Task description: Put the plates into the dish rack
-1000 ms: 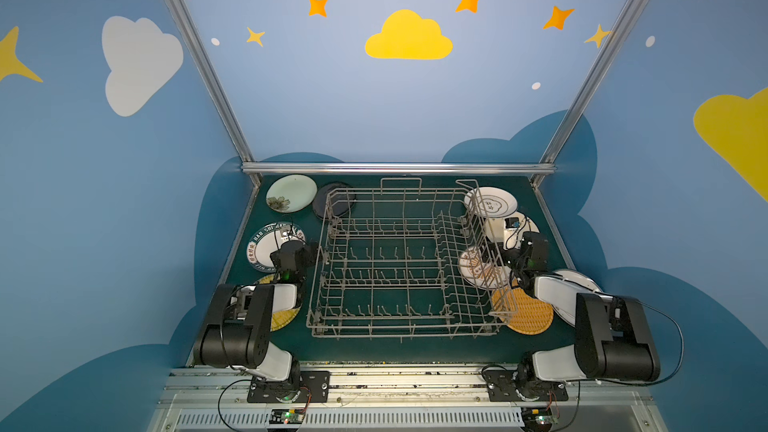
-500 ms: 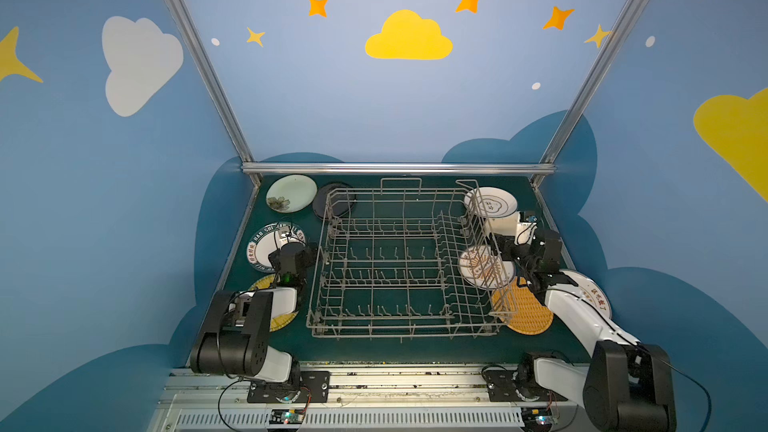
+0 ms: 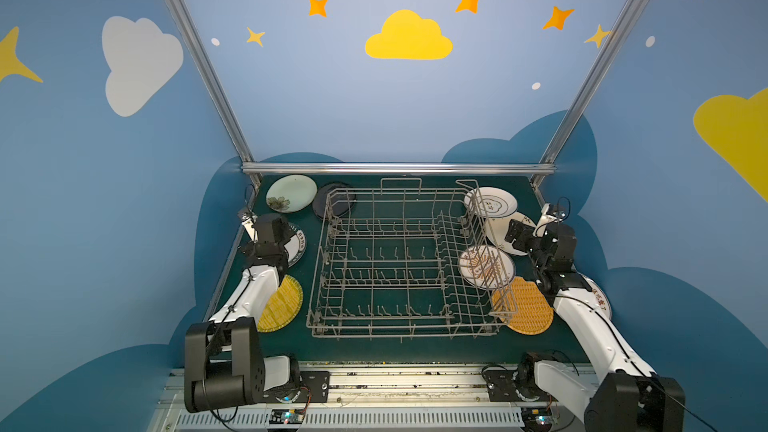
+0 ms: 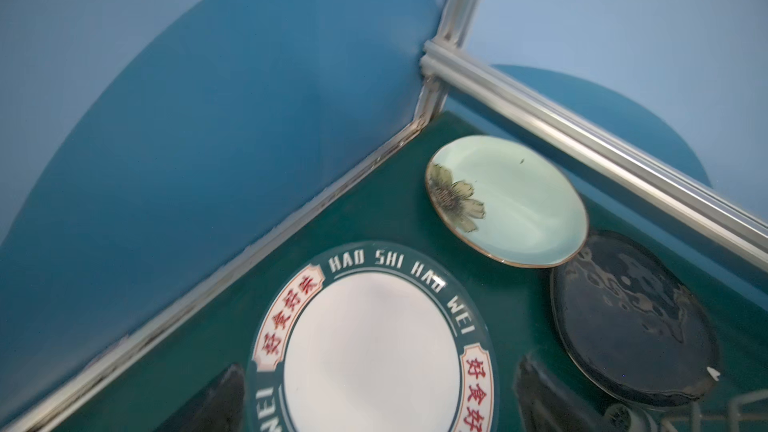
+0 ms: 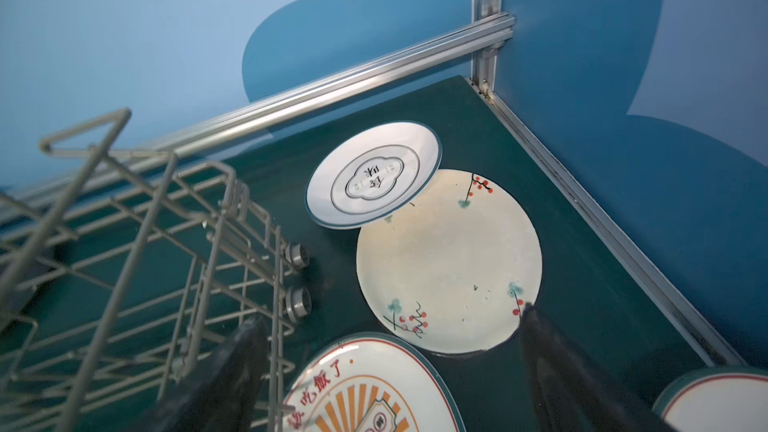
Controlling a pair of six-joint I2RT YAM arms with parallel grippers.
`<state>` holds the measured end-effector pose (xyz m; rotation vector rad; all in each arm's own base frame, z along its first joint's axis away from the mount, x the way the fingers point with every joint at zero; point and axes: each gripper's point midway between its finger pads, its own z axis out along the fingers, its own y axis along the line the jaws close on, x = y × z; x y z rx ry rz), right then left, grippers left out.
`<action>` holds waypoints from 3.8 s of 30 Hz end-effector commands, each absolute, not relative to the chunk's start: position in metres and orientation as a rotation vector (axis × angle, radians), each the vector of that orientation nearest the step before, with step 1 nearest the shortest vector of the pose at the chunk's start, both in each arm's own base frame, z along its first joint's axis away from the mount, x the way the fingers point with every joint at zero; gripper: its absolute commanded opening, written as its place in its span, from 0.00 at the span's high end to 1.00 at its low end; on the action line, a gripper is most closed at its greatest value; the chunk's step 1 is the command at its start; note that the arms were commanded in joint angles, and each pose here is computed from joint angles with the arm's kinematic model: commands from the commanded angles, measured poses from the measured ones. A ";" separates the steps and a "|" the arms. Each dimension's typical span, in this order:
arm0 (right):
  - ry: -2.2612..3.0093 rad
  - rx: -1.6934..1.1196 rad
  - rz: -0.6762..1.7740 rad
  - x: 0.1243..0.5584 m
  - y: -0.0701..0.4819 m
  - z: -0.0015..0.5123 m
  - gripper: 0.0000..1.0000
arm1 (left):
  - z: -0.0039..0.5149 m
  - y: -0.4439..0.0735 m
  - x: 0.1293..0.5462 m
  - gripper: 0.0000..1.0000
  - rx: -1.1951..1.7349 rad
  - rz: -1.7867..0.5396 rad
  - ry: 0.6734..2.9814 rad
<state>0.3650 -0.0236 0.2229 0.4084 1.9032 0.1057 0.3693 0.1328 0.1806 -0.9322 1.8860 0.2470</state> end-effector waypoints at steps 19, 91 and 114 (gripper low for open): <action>2.265 0.774 0.592 0.296 -0.012 0.144 0.19 | 0.311 -0.132 0.321 0.00 -0.081 -1.129 2.076; 2.252 0.968 0.855 0.464 -0.044 0.140 0.34 | 0.296 -0.179 0.298 0.00 0.131 -1.243 2.100; 2.356 1.114 0.768 0.538 -0.035 0.083 0.50 | 0.298 -0.171 0.302 0.00 0.095 -1.239 2.078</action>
